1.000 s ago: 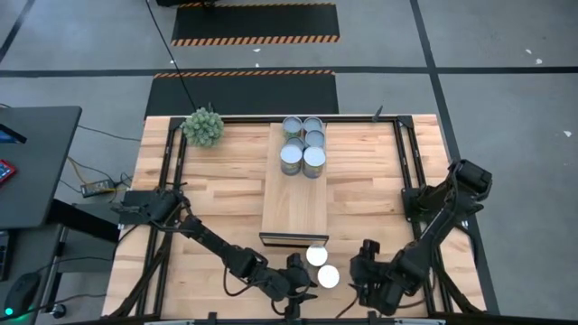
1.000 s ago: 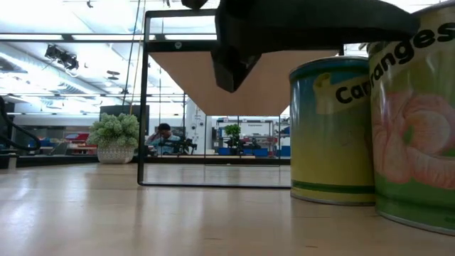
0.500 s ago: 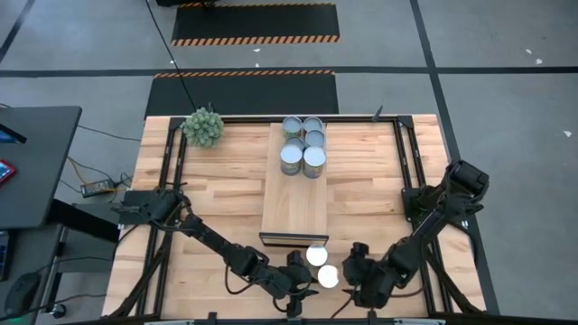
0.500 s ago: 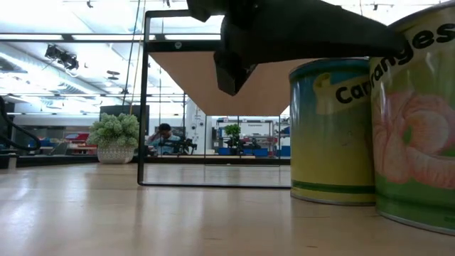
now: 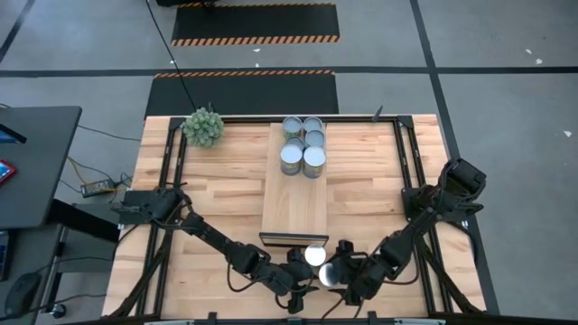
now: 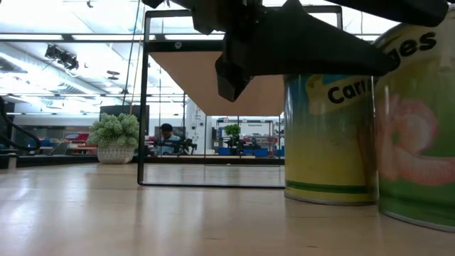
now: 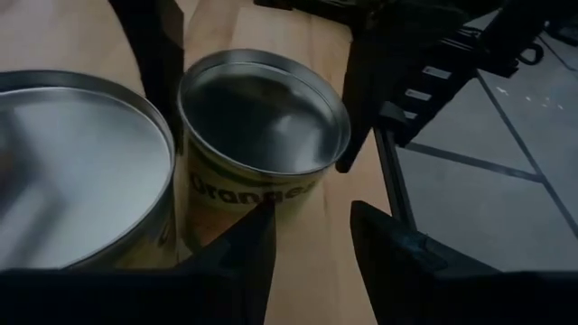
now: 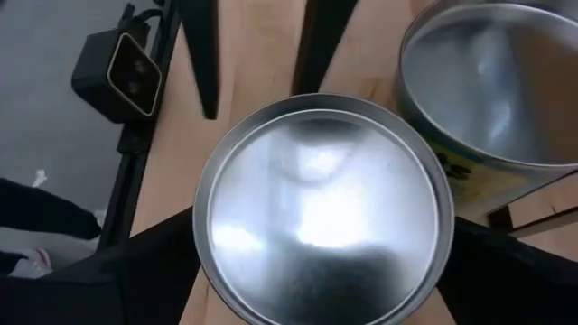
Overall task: Pick and place cans onto a shelf
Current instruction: Put the large canned oranges on the shelf
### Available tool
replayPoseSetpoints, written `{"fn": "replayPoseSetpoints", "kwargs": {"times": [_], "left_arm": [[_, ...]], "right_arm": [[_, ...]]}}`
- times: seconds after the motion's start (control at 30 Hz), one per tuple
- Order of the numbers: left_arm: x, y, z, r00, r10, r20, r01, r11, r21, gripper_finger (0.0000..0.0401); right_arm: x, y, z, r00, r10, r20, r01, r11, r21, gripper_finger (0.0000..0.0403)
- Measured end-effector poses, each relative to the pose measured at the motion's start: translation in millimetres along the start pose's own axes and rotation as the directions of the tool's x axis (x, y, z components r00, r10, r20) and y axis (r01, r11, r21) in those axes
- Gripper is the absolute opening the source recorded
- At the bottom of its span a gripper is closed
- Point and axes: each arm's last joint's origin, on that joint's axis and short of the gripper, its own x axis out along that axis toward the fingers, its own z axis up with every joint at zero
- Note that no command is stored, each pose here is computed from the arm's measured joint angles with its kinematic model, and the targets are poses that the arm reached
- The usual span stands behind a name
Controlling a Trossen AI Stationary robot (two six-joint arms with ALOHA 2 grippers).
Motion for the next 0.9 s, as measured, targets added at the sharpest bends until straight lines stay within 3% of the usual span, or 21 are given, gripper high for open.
{"fn": "replayPoseSetpoints", "kwargs": {"times": [0.4,0.57,0.73,0.9], "left_arm": [[0.1,0.4,0.3,1.0,0.001,0.0,-0.001,1.0,-0.016,0.015],[-3.4,-3.3,2.1,1.0,-0.013,0.002,0.013,0.999,-0.036,0.015],[-19.2,-17.5,12.6,0.998,-0.063,0.024,0.064,0.997,-0.041,0.015],[-39.7,-28.7,30.3,0.987,-0.16,0.017,0.161,0.983,-0.085,0.015]], "right_arm": [[-0.2,-0.4,-0.2,1.0,0.001,-0.007,-0.001,1.0,-0.023,0.0325],[-6.6,0.7,-1.1,0.998,0.035,-0.055,-0.033,0.999,0.036,0.0322],[-28.7,-3.0,-2.6,0.989,0.042,-0.143,-0.034,0.998,0.059,0.0321],[-63.5,-20.0,1.8,0.978,-0.034,-0.205,0.047,0.997,0.058,0.0321]]}}
